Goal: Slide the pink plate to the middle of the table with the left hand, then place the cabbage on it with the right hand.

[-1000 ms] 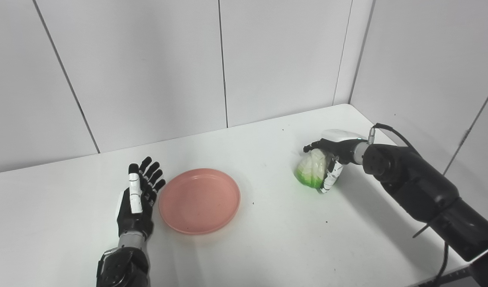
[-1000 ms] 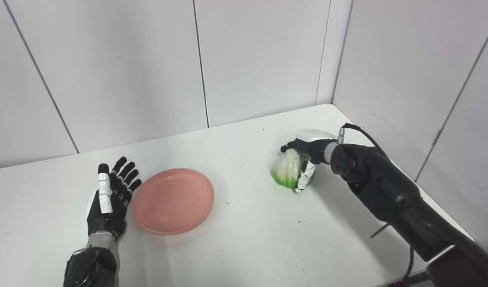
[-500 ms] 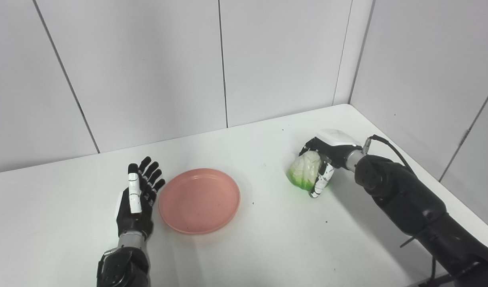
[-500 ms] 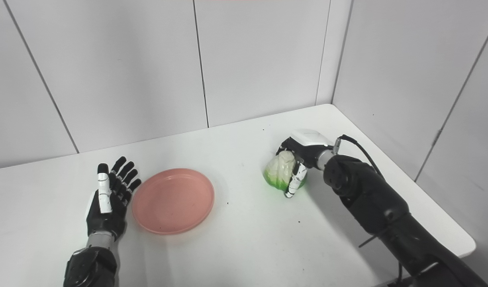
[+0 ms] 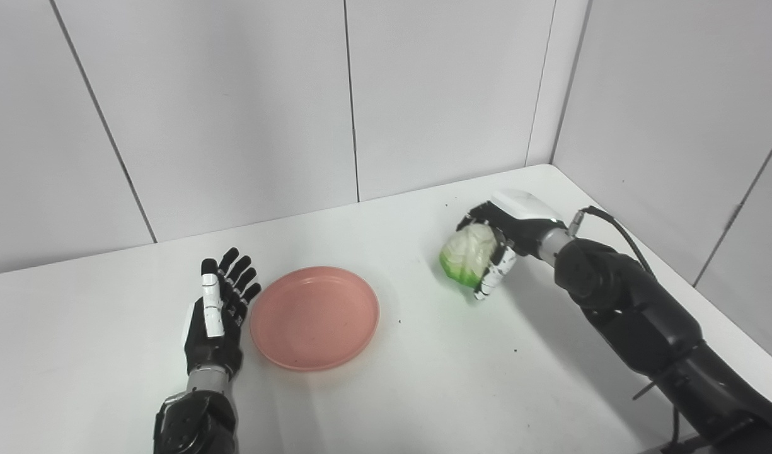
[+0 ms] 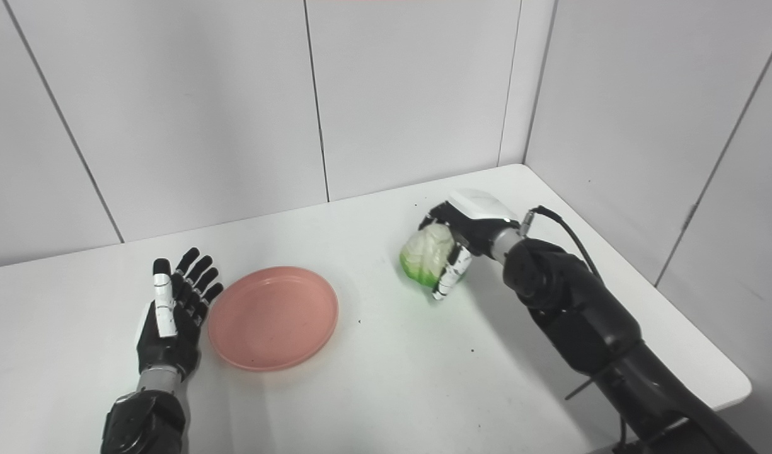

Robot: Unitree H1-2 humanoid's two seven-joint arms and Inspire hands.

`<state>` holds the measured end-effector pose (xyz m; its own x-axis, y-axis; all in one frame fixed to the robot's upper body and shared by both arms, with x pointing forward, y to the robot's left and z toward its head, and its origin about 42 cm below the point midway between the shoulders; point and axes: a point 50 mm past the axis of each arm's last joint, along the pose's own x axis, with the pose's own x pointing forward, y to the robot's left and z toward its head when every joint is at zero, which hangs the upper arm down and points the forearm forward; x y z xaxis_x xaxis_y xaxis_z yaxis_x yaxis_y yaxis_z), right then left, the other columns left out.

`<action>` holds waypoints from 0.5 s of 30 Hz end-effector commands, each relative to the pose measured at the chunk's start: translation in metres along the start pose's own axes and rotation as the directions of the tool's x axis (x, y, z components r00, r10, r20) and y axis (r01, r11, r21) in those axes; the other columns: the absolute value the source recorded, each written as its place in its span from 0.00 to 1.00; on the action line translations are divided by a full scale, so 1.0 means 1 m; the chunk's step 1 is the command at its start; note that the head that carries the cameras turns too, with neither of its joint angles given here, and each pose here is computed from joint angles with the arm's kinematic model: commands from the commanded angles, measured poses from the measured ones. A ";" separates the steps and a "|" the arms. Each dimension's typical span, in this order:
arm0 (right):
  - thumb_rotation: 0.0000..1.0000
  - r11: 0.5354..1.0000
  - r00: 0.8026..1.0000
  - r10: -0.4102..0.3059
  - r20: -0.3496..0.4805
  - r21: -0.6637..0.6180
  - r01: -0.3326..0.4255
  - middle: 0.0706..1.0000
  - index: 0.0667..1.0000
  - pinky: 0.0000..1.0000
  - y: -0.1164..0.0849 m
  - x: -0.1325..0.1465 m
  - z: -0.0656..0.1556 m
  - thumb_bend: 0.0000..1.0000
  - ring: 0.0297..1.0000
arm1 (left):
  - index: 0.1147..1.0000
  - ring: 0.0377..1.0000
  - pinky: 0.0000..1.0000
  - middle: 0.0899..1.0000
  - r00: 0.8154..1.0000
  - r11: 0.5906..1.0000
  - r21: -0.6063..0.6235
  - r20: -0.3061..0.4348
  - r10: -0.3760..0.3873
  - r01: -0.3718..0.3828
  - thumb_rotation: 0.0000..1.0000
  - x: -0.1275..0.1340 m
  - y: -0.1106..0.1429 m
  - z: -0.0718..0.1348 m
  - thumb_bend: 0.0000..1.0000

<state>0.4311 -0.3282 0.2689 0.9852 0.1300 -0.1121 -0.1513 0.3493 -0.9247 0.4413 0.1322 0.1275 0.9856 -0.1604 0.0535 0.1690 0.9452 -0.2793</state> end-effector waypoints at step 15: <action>0.00 0.999 0.951 -0.029 0.308 0.022 0.023 0.48 0.41 0.41 -0.012 0.036 0.126 0.53 0.46 | 0.84 0.89 0.88 0.87 0.999 1.000 0.002 0.036 -0.013 0.013 0.95 0.000 -0.027 0.008 0.79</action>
<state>0.4522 -0.2235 0.2910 0.9364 0.3457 -0.0599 -0.1998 0.3850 -0.9011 0.4336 0.1186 0.1286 0.9873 -0.1501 0.0528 0.1589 0.9446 -0.2872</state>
